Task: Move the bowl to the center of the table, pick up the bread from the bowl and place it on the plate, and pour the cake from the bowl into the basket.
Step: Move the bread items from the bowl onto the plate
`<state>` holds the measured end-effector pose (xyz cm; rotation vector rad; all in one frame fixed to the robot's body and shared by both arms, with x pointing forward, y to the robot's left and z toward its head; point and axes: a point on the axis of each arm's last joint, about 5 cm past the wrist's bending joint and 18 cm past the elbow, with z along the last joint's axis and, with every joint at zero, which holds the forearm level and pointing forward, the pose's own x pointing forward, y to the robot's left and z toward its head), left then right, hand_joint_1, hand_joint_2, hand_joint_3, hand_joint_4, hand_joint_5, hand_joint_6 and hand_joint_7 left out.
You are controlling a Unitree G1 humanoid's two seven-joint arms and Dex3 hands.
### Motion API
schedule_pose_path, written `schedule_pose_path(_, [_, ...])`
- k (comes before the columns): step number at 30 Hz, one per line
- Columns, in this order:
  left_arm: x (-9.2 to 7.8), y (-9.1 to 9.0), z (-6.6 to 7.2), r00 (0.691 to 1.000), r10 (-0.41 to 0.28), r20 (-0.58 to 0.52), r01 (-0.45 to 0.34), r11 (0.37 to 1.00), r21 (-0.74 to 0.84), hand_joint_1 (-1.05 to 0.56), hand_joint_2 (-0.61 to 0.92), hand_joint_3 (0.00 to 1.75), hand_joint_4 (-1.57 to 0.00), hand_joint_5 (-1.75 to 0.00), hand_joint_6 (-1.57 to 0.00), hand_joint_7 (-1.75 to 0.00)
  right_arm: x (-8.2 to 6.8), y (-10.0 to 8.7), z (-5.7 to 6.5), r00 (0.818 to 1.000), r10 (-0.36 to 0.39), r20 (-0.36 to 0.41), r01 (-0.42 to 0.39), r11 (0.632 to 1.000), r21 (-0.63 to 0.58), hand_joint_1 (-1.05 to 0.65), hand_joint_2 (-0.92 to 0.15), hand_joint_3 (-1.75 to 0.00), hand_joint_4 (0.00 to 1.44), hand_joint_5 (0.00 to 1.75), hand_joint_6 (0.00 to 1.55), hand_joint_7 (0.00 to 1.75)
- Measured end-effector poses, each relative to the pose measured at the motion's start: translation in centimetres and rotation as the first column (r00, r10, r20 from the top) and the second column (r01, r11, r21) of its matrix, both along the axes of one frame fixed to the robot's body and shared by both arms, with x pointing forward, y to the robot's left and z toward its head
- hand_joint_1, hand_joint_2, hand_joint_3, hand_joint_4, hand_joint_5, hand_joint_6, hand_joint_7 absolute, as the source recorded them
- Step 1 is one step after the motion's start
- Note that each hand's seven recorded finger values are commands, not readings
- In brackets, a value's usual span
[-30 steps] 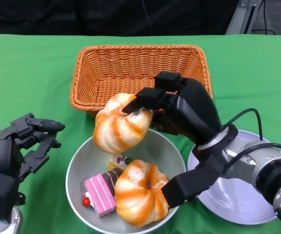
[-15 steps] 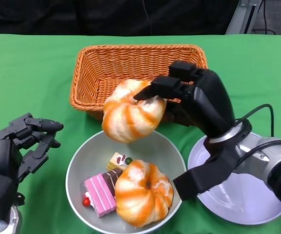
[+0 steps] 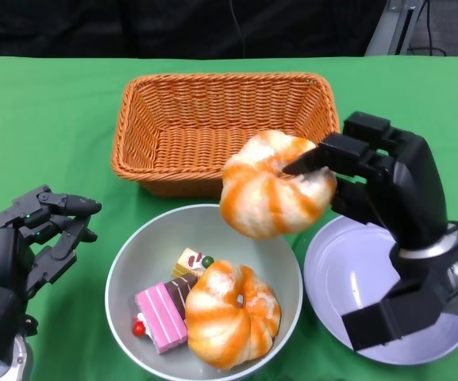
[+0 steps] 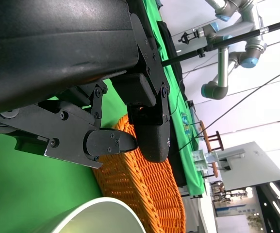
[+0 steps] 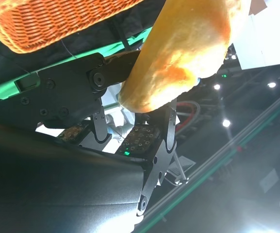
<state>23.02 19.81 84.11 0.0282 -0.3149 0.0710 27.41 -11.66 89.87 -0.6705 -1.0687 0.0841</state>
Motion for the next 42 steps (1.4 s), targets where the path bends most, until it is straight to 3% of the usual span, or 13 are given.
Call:
schedule_pose_path(7, [-0.1,0.2,-0.1,1.0,0.0,-0.004,0.0,1.0,-0.004,-0.08,0.92,0.37,-0.76,-1.37,-0.94,-0.84,-1.2,-1.6,-0.4,0.999,-0.035,-0.035,0.036,0.999,0.031,-0.08,-0.87,-0.11,0.88,1.28,0.89,0.96])
schedule_pose_path(11, [-0.1,0.2,-0.1,1.0,-0.004,-0.004,0.004,1.0,-0.002,-0.08,0.92,0.38,-0.77,-1.37,-0.94,-0.84,-2.1,-2.5,-1.2,0.995,-0.071,-0.074,0.074,0.996,0.045,-0.05,-0.55,-0.69,0.89,1.28,0.92,0.92])
schedule_pose_path(13, [-0.1,0.2,-0.1,1.0,-0.005,-0.004,0.005,1.0,-0.002,-0.08,0.92,0.38,-0.77,-1.37,-0.94,-0.84,-2.3,-2.7,-1.5,0.993,-0.079,-0.085,0.083,0.995,0.045,-0.05,-0.51,-0.77,0.89,1.29,0.92,0.92])
schedule_pose_path(19, [-0.1,0.2,-0.1,1.0,-0.006,-0.004,0.006,1.0,-0.002,-0.08,0.92,0.38,-0.76,-1.37,-0.94,-0.85,-2.5,-3.1,-1.6,0.99,-0.099,-0.102,0.105,0.993,0.062,-0.02,-0.49,-0.78,0.86,1.34,0.91,0.93])
schedule_pose_path(25, [-0.1,0.5,0.0,1.0,-0.002,-0.001,0.002,1.0,-0.005,-0.09,0.92,0.38,-0.76,-1.37,-0.94,-0.85,-4.6,-4.5,-3.7,0.963,-0.156,-0.22,0.171,0.984,0.049,-0.01,-0.49,-0.74,0.86,1.35,0.9,0.94])
schedule_pose_path(37, [-0.1,0.8,0.0,1.0,-0.014,-0.002,0.014,1.0,0.003,-0.09,0.92,0.37,-0.76,-1.36,-0.94,-0.84,-5.8,-5.8,-6.0,0.913,-0.245,-0.327,0.265,0.964,0.015,-0.03,-0.52,-0.7,0.84,1.45,0.93,0.86])
schedule_pose_path(42, [-0.1,0.8,0.0,1.0,-0.014,-0.001,0.014,1.0,0.004,-0.08,0.92,0.38,-0.76,-1.36,-0.94,-0.83,-6.0,-6.2,-6.6,0.891,-0.278,-0.359,0.296,0.955,-0.004,-0.02,-0.55,-0.65,0.83,1.42,0.93,0.84])
